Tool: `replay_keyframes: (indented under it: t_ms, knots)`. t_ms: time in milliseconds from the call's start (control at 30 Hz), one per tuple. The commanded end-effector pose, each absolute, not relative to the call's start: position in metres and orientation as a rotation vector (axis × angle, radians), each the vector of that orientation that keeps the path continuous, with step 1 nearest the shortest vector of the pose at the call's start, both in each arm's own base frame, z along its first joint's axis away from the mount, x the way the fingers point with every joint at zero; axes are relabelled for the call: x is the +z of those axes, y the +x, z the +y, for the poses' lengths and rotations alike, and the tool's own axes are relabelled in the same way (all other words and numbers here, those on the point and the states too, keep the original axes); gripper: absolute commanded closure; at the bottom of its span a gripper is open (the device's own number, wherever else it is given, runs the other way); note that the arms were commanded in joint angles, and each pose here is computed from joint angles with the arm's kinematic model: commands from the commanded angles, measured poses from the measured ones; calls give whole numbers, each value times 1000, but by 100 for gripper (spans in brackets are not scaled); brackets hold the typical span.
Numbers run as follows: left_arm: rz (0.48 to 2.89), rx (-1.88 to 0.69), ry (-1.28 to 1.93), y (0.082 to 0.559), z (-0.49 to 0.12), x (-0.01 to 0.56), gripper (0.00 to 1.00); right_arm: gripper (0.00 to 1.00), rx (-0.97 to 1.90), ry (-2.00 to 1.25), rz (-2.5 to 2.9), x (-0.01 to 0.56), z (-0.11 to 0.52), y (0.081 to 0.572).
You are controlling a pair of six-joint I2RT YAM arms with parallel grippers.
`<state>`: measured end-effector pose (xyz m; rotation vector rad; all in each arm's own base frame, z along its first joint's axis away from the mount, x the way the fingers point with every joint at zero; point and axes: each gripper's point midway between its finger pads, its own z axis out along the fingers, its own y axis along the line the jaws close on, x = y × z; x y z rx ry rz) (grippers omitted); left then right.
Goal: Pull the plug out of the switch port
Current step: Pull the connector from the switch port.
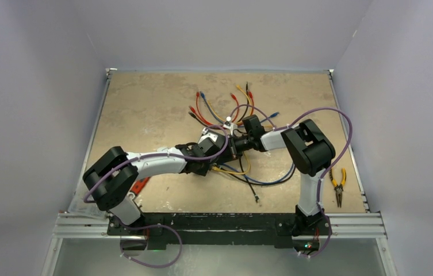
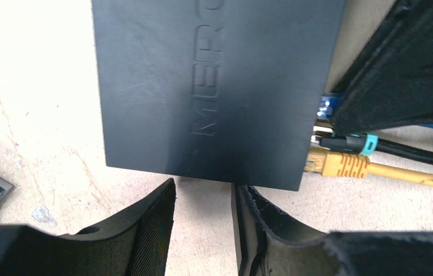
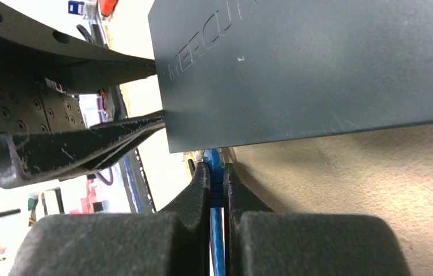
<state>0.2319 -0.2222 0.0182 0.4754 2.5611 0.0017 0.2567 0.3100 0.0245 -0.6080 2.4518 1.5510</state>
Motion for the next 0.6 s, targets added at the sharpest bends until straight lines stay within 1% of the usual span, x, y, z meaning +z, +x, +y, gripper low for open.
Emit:
replay_keyframes:
  t_ms: [0, 67, 100, 233, 333, 567]
  knots:
    - [2585, 202, 409, 234, -193, 5, 62, 100, 1571, -647, 2438, 22, 307, 248]
    - [2591, 143, 466, 233, -203, 5, 62, 100, 1571, -644, 2441, 22, 307, 248]
    - [2599, 103, 494, 231, -208, 4, 59, 100, 1570, -643, 2441, 21, 307, 248]
    - [2563, -58, 608, 226, -233, 16, 43, 100, 1572, -645, 2431, 23, 308, 251]
    - [2497, -178, 611, 229, -250, 36, 37, 100, 1572, -647, 2428, 23, 310, 252]
    - [2384, -293, 537, 247, -273, 73, 31, 100, 1576, -642, 2434, 20, 309, 251]
